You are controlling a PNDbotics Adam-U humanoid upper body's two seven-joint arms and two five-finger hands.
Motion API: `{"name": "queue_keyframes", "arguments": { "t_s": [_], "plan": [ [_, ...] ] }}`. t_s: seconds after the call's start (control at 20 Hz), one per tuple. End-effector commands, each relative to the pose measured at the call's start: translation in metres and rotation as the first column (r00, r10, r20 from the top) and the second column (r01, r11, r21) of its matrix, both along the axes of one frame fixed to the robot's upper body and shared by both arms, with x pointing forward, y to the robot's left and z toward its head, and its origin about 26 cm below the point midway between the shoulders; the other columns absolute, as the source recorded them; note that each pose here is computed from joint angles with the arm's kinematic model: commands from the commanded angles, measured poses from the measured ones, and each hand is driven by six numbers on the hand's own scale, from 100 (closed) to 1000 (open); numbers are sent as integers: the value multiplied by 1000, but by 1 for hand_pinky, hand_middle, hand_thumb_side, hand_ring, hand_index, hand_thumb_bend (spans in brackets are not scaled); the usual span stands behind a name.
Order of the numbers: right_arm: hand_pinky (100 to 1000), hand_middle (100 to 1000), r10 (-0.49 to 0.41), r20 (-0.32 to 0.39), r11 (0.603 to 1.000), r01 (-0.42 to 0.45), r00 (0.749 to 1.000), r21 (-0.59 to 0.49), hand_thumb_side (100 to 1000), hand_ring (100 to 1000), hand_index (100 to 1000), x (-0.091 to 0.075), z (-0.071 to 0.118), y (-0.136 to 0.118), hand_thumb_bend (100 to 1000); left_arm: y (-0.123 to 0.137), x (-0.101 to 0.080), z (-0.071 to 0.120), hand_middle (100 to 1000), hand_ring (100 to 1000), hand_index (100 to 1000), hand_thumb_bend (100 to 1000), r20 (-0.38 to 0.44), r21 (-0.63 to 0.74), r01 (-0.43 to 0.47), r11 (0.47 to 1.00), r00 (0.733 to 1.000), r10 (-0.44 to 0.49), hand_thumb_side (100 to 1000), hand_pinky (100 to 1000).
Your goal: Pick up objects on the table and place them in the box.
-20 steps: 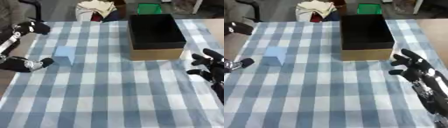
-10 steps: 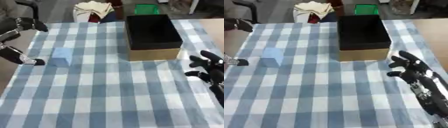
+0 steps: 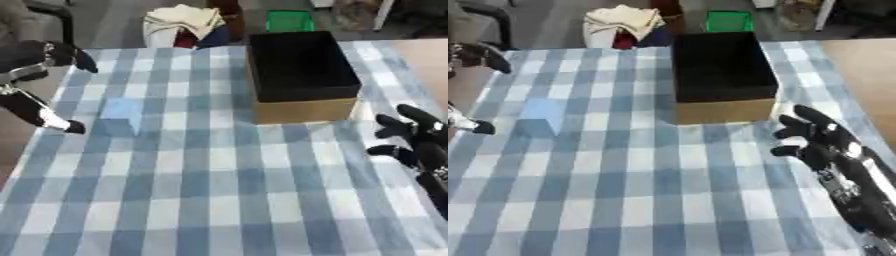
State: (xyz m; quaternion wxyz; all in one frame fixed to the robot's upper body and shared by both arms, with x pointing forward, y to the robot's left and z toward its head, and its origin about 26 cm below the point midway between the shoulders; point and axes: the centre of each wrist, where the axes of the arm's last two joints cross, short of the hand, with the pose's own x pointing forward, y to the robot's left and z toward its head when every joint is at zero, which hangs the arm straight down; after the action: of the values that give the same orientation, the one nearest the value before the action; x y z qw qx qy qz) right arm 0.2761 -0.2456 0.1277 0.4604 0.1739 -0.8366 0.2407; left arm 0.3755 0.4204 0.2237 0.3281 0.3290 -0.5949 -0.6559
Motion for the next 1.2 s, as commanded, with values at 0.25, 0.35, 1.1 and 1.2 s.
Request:
{"name": "queue_keyframes", "arguments": {
  "t_s": [0.25,0.35,1.1,1.2],
  "plan": [
    [748,704,10,17,1000,-10,1000,-14,543,1000,962,-1,5,-1,104,5,14,-2,791,771,849,786,-13,56,-34,998,999,35,600,767],
    [748,704,10,18,1000,-10,1000,-14,543,1000,962,-1,5,-1,103,3,17,-5,790,770,849,784,-17,68,-32,997,999,34,585,765],
    [748,704,17,18,1000,-17,1000,-13,545,1000,963,-1,5,0,102,1,29,-21,774,756,838,756,-8,76,-36,996,999,37,514,756],
    [748,705,18,18,1000,-18,1000,-13,545,1000,963,-1,5,0,102,0,31,-23,773,755,837,753,-1,68,-40,997,999,40,507,755]
  ]
}}
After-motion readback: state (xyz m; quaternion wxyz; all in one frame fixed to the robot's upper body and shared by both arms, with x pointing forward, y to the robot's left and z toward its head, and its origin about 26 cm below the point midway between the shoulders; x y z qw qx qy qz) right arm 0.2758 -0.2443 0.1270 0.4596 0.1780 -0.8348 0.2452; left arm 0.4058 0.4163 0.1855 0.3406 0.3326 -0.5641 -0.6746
